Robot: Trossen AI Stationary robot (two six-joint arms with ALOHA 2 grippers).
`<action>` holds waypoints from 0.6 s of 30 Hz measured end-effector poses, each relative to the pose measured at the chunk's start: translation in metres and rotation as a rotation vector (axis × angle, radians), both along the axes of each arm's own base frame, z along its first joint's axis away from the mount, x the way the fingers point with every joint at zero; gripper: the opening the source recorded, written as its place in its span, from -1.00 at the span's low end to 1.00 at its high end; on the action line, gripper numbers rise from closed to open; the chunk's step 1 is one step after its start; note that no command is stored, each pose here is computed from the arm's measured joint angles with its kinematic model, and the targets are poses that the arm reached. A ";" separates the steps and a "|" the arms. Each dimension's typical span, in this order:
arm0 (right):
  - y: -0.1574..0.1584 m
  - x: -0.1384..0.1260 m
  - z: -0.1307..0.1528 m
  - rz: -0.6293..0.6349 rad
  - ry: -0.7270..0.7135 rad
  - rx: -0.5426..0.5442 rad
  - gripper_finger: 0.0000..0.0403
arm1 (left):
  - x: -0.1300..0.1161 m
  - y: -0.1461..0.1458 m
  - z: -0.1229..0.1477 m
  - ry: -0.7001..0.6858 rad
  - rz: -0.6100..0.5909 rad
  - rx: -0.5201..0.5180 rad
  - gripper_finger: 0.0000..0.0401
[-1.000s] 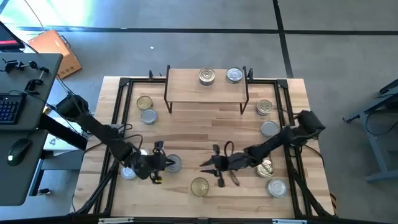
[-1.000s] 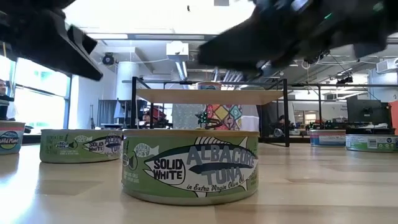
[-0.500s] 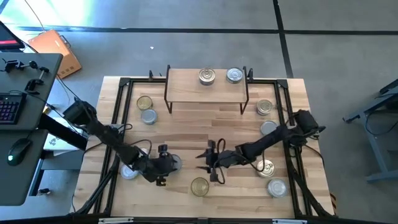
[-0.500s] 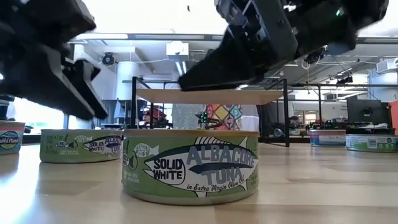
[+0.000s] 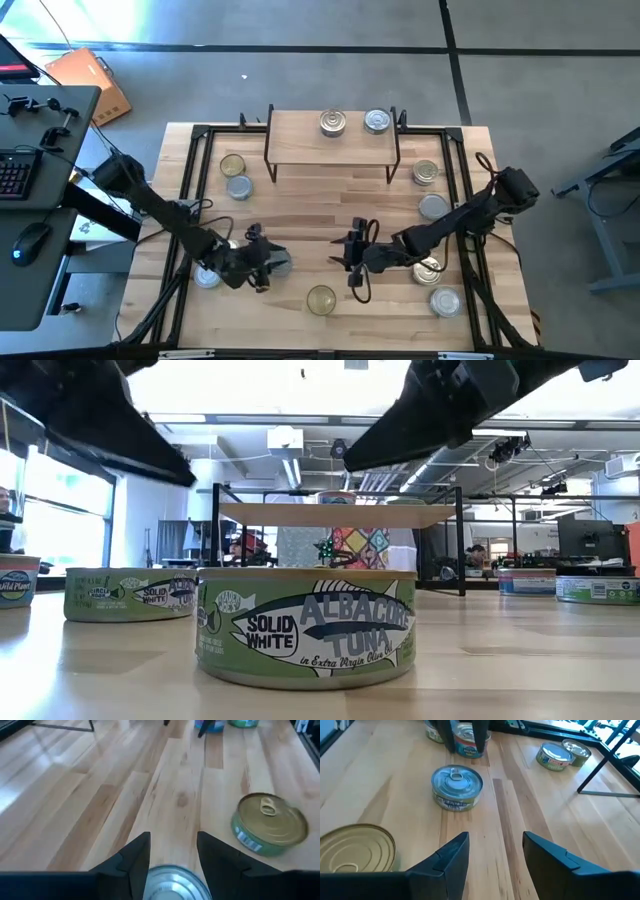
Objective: Stack canned seafood by type on shelf
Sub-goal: Put the green white tuna can on the shelf
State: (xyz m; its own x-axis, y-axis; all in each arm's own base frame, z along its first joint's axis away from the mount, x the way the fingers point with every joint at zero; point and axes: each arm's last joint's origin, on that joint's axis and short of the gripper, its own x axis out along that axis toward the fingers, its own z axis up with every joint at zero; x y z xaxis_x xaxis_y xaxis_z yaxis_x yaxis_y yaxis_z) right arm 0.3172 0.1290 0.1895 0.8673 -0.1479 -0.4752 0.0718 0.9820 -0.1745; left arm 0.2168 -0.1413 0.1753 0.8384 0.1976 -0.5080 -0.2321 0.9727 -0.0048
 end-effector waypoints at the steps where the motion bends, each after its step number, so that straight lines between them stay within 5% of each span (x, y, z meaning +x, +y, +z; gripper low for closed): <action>1: 0.000 0.000 0.000 -0.002 0.001 0.004 -0.12 | -0.006 0.002 0.003 0.013 0.018 -0.003 -0.25; 10: 0.000 0.002 -0.006 -0.025 0.008 0.030 -0.12 | -0.062 0.038 0.016 0.098 0.370 -0.046 -0.42; 18: -0.004 0.005 -0.014 -0.043 0.029 0.019 -0.12 | -0.065 0.071 0.019 0.045 0.625 0.029 -0.49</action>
State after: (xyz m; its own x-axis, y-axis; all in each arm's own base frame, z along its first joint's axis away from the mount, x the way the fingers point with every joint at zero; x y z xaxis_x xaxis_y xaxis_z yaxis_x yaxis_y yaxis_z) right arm 0.3225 0.1252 0.1754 0.8465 -0.1751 -0.5028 0.1089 0.9813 -0.1584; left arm 0.1515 -0.0705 0.1944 0.5382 0.6575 -0.5273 -0.7563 0.6529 0.0421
